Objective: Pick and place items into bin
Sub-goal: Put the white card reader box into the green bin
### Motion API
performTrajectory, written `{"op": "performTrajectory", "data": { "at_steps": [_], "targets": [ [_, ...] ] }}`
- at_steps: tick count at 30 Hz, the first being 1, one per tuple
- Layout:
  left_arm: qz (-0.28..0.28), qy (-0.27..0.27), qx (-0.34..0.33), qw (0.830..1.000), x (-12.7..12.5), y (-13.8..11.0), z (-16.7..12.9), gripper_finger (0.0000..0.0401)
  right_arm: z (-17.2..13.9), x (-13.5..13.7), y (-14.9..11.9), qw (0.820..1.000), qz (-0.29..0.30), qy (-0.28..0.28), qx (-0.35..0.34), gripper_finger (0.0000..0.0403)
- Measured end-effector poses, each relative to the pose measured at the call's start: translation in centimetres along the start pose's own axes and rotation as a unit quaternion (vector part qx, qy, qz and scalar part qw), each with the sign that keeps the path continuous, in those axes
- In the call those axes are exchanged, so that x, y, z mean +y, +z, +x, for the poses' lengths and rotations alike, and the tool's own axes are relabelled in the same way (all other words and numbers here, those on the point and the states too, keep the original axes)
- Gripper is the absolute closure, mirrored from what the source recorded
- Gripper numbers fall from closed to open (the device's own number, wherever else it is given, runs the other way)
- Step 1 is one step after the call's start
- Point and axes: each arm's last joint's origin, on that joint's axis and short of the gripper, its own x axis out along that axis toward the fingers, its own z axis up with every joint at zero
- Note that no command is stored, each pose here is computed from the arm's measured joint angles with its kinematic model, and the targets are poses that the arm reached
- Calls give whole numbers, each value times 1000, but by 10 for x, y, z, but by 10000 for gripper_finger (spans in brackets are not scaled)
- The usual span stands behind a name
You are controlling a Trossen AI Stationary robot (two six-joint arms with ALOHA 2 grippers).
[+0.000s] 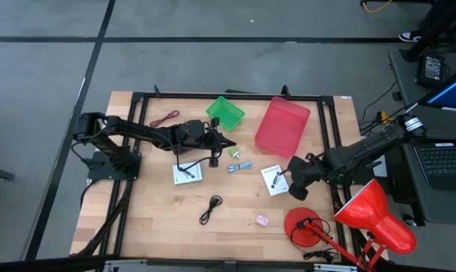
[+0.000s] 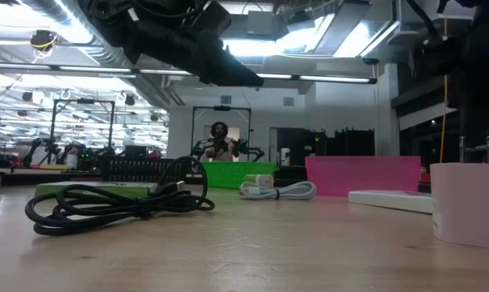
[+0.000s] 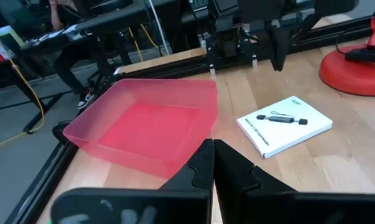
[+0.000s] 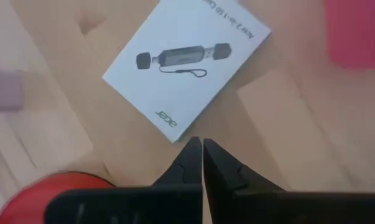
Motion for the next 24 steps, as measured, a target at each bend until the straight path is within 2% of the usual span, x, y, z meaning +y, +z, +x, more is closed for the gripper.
{"op": "performTrajectory", "data": {
  "at_steps": [12, 24],
  "targets": [
    [-5, 0, 0, 1000, 0, 0, 0, 399, 27, 21, -1, 1000, -9, -4, 11, 403],
    [-30, -1, 5, 1000, 0, -1, 0, 399, 46, 22, -8, 1000, 18, -14, 17, 403]
  ]
}}
